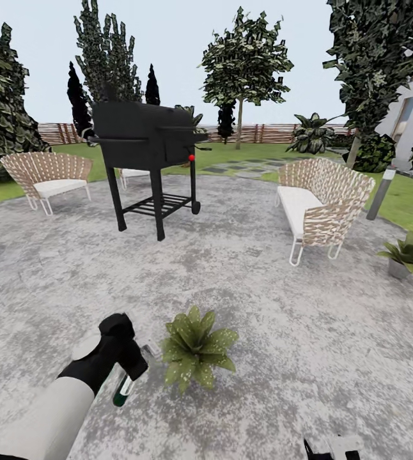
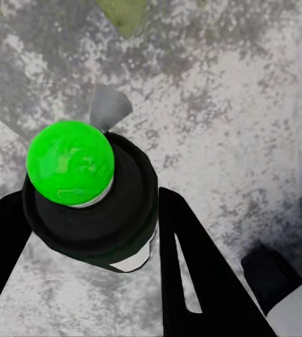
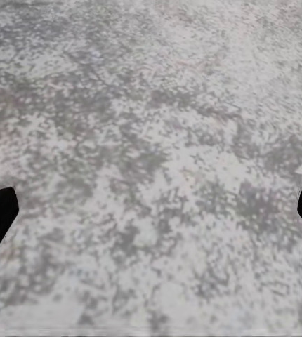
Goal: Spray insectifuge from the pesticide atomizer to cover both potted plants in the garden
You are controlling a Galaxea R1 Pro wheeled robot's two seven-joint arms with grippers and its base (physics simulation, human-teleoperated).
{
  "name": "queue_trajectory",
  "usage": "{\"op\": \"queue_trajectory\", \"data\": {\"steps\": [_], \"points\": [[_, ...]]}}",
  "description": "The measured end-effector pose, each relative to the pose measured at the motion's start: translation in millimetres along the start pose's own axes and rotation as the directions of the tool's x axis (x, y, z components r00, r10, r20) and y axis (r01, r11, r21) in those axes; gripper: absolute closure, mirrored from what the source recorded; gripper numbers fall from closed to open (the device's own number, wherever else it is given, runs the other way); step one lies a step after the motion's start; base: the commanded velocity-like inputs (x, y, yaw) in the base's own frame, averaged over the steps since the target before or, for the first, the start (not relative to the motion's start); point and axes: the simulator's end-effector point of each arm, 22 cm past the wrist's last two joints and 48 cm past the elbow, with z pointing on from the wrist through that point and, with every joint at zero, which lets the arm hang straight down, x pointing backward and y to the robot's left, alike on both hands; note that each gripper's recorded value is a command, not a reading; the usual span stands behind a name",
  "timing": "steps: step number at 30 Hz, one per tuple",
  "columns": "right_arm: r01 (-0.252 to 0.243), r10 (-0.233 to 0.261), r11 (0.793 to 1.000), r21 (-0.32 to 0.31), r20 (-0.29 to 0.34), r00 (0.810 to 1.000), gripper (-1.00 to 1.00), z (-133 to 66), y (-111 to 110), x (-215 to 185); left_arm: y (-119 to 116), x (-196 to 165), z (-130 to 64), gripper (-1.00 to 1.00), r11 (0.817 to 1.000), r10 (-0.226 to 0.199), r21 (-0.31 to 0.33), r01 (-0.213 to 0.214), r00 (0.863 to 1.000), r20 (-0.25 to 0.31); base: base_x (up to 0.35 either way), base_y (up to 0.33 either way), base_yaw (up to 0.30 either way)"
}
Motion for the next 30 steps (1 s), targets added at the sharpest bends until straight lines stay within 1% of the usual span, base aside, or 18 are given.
{"op": "queue_trajectory", "data": {"steps": [1,2,3,4,5,6,7,8,10,13,15,20,23,26,28,29,30], "points": [[0.000,0.000,1.000,0.001,0.000,1.000,-1.00,0.0,0,0,-3,-2,3.8,1.00,1.000,-0.004,0.021,0.003,0.999,0.043,-0.336,0.004,0.000],[0.000,0.000,1.000,-0.001,0.001,1.000,-1.00,0.1,0,0,-3,-9,7.9,1.00,0.999,-0.004,0.040,-0.001,0.992,0.128,-0.336,0.001,0.000],[0.001,-0.001,1.000,-0.004,0.000,1.000,-1.00,0.1,1,0,-5,-18,14.0,1.00,0.996,-0.038,0.088,0.012,0.953,0.302,-0.337,0.000,0.000],[0.000,0.000,1.000,-0.004,0.001,1.000,-1.00,0.0,1,0,-19,-18,20.4,1.00,0.985,-0.115,0.166,0.039,0.872,0.476,-0.337,0.000,0.000],[0.001,-0.001,1.000,-0.004,0.000,1.000,-1.00,0.0,1,0,-26,-13,26.1,1.00,0.983,-0.126,0.181,0.039,0.857,0.500,-0.338,0.000,0.000],[0.001,-0.001,1.000,-0.004,0.000,1.000,-1.00,0.0,1,0,-31,-12,27.4,1.00,0.981,-0.132,0.191,0.033,0.836,0.532,-0.338,0.000,0.000],[0.001,-0.001,1.000,-0.003,0.000,1.000,-1.00,0.0,1,0,-33,-10,28.0,1.00,0.979,-0.141,0.199,0.035,0.823,0.551,-0.338,0.000,0.000],[0.000,0.000,1.000,-0.001,0.001,1.000,-1.00,0.1,0,0,-45,4,36.5,1.00,0.969,-0.194,0.239,0.064,0.792,0.578,-0.339,0.000,0.000],[0.001,-0.001,1.000,0.000,0.001,1.000,-1.00,0.1,0,0,-55,15,44.7,1.00,0.966,-0.201,0.250,0.064,0.796,0.571,-0.338,0.000,0.000],[0.000,0.000,1.000,0.000,0.001,1.000,-1.00,0.1,0,0,-55,13,43.2,1.00,0.973,-0.167,0.229,0.033,0.783,0.599,-0.338,0.000,0.000],[0.000,0.000,1.000,0.000,0.001,1.000,-1.00,0.1,0,0,-55,12,42.9,1.00,0.974,-0.159,0.223,0.025,0.780,0.605,-0.272,0.000,0.000],[0.002,-0.002,1.000,-0.002,0.003,1.000,-1.00,-0.1,0,-1,-63,20,48.6,1.00,0.972,-0.162,0.232,0.024,0.785,0.597,-0.040,0.000,0.000],[0.000,0.000,1.000,0.003,0.003,1.000,-1.00,0.0,-2,-1,-66,19,49.6,1.00,0.972,-0.156,0.233,0.017,0.787,0.596,-0.004,0.000,0.000],[-0.003,0.003,1.000,0.004,0.004,1.000,-1.00,0.2,-2,-2,-67,17,48.4,1.00,0.971,-0.159,0.238,0.015,0.784,0.600,0.000,0.000,0.000],[0.004,-0.004,1.000,0.009,0.012,1.000,-1.00,1.0,-6,-5,-62,18,46.9,1.00,0.973,-0.150,0.231,0.009,0.787,0.598,0.000,0.000,0.000],[0.029,-0.029,0.999,0.016,0.032,0.999,-1.00,3.6,-14,-15,-53,30,50.2,1.00,0.974,-0.147,0.227,0.015,0.802,0.579,0.000,0.000,0.000],[0.061,-0.060,0.998,-0.009,0.041,0.997,-1.00,5.8,-10,-20,-51,38,53.3,1.00,0.973,-0.148,0.229,0.018,0.811,0.567,0.000,0.000,0.000]]}}
